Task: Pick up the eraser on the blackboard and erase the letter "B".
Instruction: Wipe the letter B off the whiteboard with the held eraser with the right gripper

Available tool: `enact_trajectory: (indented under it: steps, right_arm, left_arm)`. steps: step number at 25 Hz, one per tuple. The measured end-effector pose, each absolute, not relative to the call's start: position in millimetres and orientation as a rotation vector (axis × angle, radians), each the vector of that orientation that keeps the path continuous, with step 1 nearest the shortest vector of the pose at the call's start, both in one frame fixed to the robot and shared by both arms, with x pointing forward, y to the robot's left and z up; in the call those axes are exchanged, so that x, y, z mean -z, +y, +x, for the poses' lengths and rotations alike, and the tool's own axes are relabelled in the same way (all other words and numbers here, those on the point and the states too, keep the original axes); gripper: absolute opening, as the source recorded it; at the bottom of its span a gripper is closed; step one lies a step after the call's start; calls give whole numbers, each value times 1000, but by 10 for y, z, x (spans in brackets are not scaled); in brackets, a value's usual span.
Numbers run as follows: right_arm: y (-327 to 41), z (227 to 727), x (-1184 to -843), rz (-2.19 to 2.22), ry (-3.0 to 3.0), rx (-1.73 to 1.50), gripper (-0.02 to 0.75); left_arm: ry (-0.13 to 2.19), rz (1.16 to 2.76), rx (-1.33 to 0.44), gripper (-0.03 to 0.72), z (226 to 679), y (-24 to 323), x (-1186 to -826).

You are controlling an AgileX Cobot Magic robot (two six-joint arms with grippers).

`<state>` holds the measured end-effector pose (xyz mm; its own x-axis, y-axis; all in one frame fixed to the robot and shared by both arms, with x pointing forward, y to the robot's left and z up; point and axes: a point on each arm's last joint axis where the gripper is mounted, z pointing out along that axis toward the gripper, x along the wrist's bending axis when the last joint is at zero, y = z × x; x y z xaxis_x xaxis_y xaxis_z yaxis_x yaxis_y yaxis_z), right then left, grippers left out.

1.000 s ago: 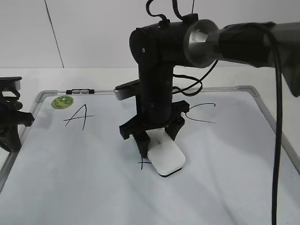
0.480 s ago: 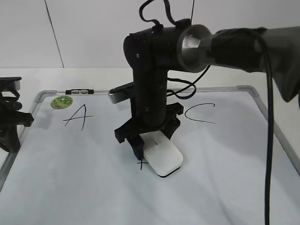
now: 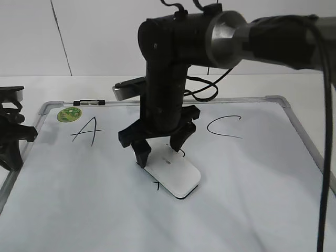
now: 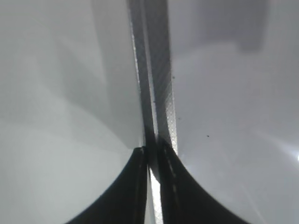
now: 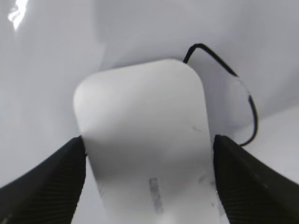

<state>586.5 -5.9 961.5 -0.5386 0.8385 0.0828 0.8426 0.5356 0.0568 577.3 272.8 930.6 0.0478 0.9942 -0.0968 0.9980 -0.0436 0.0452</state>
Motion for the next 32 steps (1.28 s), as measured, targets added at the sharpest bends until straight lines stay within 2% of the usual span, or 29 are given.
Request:
enact_trajectory:
  steps: [6, 13, 27, 32]
  right_arm:
    - [-97, 5807, -9974, -1490, -2736, 253, 665]
    - [-265, 5640, -10163, -1449, -2803, 239, 664]
    - [-236, 5697, -9800, -1322, -2853, 100, 645]
    - [-226, 5712, -9770, -1310, -2863, 109, 640]
  left_arm:
    - [2101, 2199, 59, 39, 5773, 2728, -9306]
    - [2101, 2199, 59, 39, 5773, 2728, -9306]
    - [2101, 2197, 61, 39, 5773, 2726, -9306]
    - [2101, 2197, 61, 39, 5773, 2726, -9306]
